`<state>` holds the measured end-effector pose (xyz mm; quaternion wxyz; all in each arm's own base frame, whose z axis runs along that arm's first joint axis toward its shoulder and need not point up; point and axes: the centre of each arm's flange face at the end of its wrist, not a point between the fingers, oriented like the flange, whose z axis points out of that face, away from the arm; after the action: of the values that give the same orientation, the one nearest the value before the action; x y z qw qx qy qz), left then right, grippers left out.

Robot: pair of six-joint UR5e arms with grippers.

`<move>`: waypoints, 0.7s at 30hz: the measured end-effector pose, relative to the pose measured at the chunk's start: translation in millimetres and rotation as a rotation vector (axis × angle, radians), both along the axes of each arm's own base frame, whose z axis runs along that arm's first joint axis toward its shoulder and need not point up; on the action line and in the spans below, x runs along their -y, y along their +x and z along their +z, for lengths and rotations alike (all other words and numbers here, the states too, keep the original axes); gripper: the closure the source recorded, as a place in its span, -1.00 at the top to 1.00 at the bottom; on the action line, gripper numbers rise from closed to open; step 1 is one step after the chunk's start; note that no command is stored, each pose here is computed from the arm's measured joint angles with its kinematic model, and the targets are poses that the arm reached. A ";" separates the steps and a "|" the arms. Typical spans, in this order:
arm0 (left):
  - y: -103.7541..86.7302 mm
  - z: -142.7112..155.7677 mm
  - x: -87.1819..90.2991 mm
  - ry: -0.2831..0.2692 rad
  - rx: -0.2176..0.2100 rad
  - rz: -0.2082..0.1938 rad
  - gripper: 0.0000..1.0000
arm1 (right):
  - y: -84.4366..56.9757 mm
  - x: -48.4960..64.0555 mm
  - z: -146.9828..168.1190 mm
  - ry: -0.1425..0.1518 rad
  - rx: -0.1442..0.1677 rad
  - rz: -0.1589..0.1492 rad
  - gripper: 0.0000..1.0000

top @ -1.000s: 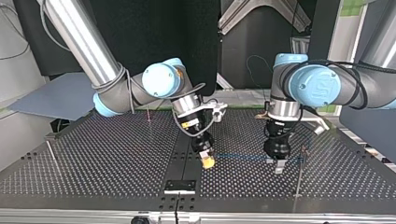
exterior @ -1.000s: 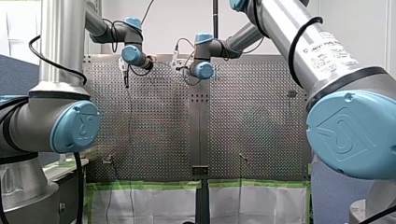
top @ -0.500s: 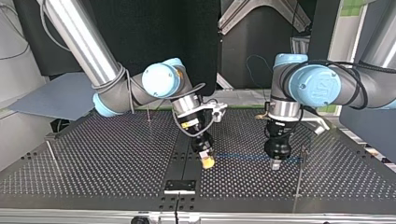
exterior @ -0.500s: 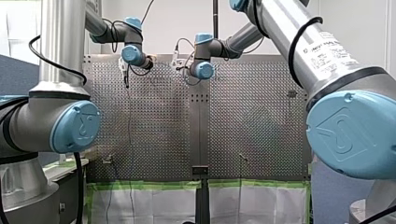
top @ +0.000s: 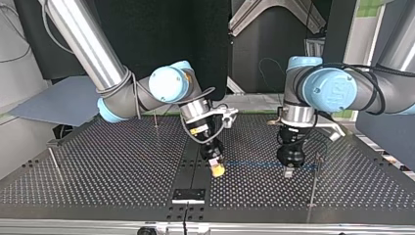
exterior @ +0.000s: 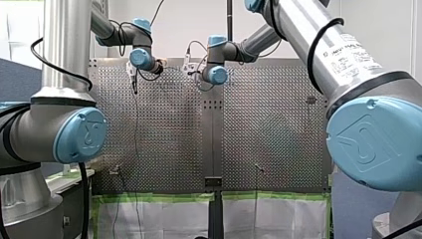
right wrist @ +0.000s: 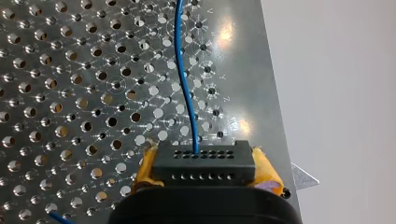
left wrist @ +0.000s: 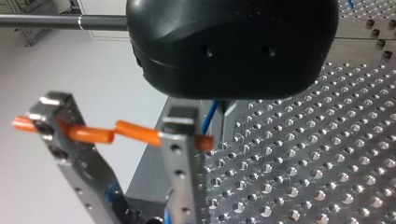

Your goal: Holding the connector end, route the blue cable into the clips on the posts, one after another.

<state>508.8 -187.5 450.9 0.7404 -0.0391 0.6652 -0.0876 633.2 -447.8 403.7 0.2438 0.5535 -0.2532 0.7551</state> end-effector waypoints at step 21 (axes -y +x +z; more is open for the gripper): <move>3.4 -46.7 30.2 0.043 -0.118 0.001 -1.00 | -19.1 14.0 -37.8 0.049 -0.055 -0.035 -1.00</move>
<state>512.2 -217.7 404.1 0.7006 -0.0284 0.7095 -0.0705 614.0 -461.8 365.9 0.2500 0.5754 -0.2745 0.7287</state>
